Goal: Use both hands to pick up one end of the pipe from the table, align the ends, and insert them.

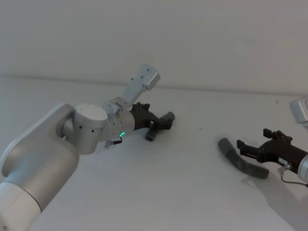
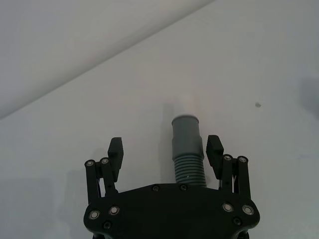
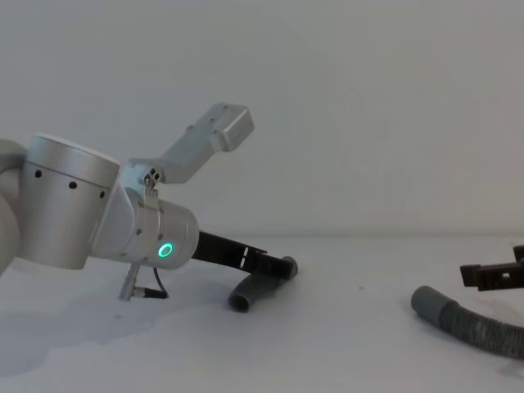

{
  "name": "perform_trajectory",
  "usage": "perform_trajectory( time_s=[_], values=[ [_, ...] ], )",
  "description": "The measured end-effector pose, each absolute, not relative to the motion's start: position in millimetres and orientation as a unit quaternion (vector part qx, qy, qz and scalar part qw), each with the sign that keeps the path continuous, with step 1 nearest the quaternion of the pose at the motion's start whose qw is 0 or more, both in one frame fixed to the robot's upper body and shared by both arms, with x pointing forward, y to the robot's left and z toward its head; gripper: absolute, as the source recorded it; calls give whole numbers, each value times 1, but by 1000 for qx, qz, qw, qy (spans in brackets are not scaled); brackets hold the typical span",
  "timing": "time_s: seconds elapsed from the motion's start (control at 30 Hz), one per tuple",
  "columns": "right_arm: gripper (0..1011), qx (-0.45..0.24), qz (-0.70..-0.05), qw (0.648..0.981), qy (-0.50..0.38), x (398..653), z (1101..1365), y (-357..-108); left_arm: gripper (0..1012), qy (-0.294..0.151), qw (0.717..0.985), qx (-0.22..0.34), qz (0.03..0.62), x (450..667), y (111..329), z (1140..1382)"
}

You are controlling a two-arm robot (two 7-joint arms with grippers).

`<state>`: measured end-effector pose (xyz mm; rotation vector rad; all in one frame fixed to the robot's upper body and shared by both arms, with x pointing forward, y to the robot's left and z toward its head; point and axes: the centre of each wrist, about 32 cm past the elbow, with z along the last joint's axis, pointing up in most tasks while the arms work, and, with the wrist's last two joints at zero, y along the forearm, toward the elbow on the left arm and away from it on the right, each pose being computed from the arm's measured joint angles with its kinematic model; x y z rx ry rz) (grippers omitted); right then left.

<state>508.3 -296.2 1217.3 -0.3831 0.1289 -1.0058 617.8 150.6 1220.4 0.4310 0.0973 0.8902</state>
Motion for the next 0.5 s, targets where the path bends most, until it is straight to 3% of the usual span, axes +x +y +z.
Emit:
perform_trajectory(
  time_s=[0.5],
  values=[
    [1001,-188,-461,865,66,501,1217,-301,1001,48,881,232,409,623,152,1218]
  ],
)
